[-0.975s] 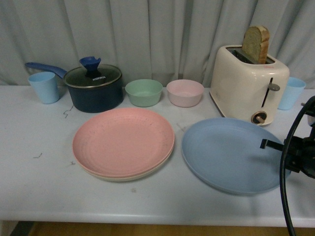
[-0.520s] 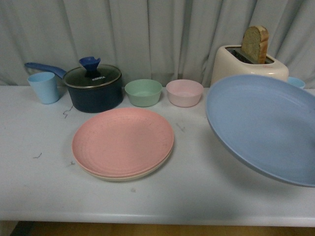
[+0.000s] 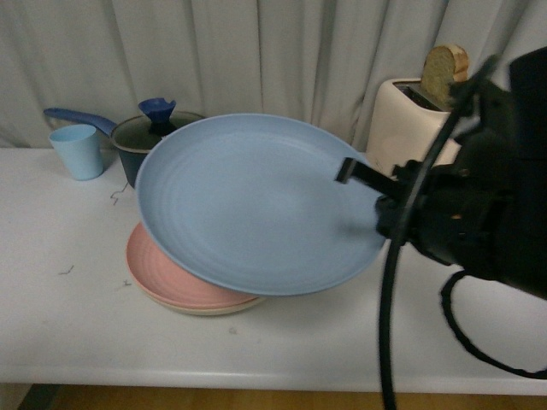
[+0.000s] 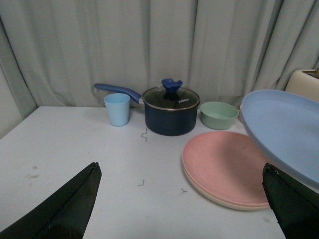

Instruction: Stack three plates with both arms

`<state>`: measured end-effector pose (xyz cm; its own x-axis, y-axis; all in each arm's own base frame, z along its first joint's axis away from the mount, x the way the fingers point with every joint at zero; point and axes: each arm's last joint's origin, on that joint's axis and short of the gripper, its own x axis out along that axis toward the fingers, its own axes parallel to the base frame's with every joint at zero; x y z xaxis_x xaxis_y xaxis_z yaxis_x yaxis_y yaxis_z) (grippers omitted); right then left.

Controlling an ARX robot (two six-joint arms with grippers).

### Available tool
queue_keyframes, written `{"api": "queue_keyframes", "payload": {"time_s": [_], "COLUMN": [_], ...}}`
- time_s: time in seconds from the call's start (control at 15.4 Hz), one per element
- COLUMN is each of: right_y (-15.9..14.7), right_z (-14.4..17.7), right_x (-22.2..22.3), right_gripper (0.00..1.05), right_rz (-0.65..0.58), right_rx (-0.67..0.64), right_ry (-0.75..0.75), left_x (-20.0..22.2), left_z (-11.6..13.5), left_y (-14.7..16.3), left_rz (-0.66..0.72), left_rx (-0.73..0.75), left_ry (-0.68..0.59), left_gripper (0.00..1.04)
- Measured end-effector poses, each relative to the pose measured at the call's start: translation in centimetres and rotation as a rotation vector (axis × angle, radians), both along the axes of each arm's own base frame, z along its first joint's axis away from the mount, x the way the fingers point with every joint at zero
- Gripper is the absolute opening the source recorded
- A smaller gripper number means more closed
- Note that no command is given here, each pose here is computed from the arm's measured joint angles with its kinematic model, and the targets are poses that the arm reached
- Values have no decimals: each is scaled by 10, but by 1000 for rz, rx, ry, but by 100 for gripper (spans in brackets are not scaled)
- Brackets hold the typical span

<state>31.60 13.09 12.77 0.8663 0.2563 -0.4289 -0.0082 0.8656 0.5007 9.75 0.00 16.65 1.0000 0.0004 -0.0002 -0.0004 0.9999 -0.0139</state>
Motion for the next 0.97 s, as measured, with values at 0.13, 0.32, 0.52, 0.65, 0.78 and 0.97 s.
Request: {"api": "queue_keyframes", "payload": {"time_s": [0.13, 0.32, 0.52, 0.65, 0.78, 0.97], "right_y": [33, 49, 63, 80, 96, 101], "right_z": [-13, -23, -20, -19, -25, -38], "right_x": [6, 28, 45, 46, 47, 51], "right_gripper": [2, 2, 2, 2, 2, 2], "right_rz": [-7, -91, -121, -117, -93, -104], "right_rx": [-50, -90, -84, -115, -162, -213], "right_ry": [17, 44, 6, 7, 56, 115], "left_x": [0, 0, 0, 0, 0, 0], "left_z": [0, 0, 0, 0, 0, 0], "left_y": [0, 0, 0, 0, 0, 0], "left_rz": [0, 0, 0, 0, 0, 0], "left_rx": [0, 0, 0, 0, 0, 0], "left_ry": [0, 0, -2, -1, -1, 0], "left_gripper": [98, 98, 98, 98, 98, 98]}}
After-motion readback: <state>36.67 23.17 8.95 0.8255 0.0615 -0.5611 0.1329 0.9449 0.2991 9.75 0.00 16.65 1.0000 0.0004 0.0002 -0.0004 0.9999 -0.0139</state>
